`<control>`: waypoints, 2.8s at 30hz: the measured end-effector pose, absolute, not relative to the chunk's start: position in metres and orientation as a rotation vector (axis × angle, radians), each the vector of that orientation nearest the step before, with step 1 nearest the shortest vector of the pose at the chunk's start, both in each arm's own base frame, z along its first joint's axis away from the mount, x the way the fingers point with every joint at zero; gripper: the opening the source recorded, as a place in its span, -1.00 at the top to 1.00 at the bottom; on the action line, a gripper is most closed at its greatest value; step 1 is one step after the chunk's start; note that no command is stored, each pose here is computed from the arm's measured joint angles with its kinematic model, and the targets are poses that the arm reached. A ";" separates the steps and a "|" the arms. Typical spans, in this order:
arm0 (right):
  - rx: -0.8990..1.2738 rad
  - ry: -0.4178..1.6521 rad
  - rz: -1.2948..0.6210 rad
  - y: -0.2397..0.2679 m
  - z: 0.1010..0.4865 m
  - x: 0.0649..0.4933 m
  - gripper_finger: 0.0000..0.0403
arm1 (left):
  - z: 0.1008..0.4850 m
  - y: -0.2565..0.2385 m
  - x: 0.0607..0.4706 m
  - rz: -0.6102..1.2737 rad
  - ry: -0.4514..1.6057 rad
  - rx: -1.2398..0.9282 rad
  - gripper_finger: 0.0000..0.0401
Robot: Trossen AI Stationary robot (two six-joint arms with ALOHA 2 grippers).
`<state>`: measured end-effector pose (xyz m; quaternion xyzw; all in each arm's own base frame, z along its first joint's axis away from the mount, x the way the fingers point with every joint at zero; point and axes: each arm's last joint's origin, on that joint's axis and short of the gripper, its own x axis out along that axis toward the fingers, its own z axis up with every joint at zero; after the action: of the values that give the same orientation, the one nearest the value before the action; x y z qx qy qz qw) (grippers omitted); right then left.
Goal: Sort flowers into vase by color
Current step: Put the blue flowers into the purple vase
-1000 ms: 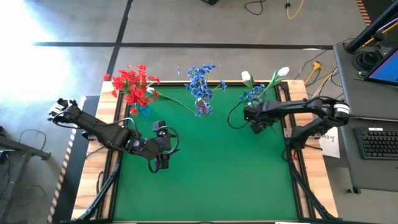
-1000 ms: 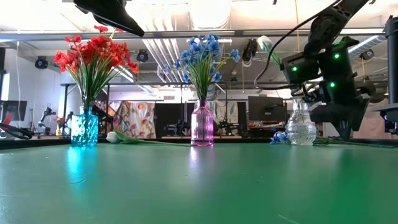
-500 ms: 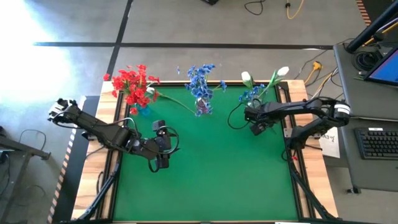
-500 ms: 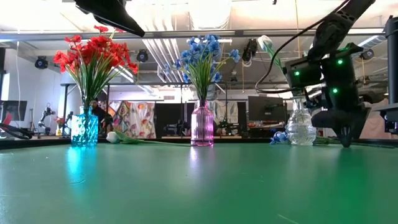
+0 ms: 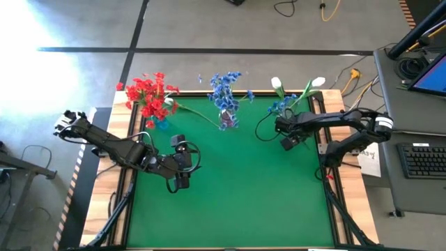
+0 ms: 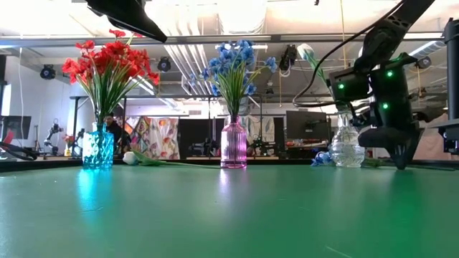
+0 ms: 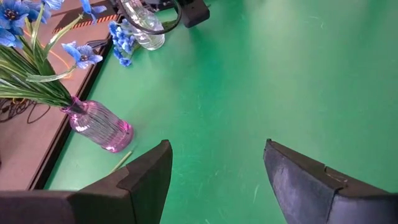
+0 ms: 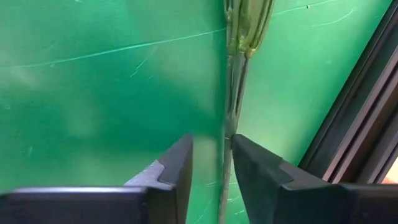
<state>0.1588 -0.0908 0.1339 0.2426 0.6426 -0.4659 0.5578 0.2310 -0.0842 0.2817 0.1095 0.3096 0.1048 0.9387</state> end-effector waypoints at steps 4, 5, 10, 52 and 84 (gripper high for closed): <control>0.581 1.519 -1.090 -0.091 0.134 0.159 0.59 | 0.282 -0.084 0.231 0.214 0.633 0.224 -0.18; 0.585 1.522 -1.083 -0.090 0.134 0.159 0.62 | 0.282 -0.084 0.231 0.214 0.632 0.224 -0.18; 0.610 1.544 -1.061 -0.089 0.133 0.158 0.80 | 0.282 -0.084 0.231 0.214 0.632 0.224 -0.18; 0.965 1.673 -0.751 -0.038 0.180 0.152 0.96 | 0.282 -0.084 0.231 0.220 0.628 0.200 -0.18; 0.807 1.343 -1.182 -0.063 0.139 0.154 -0.26 | 0.274 -0.096 0.227 0.153 0.658 0.122 -0.18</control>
<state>0.1535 -0.0626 0.1385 0.3416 0.5690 -0.5006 0.5559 0.2269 -0.0956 0.2741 0.0600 0.3228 0.0751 0.9416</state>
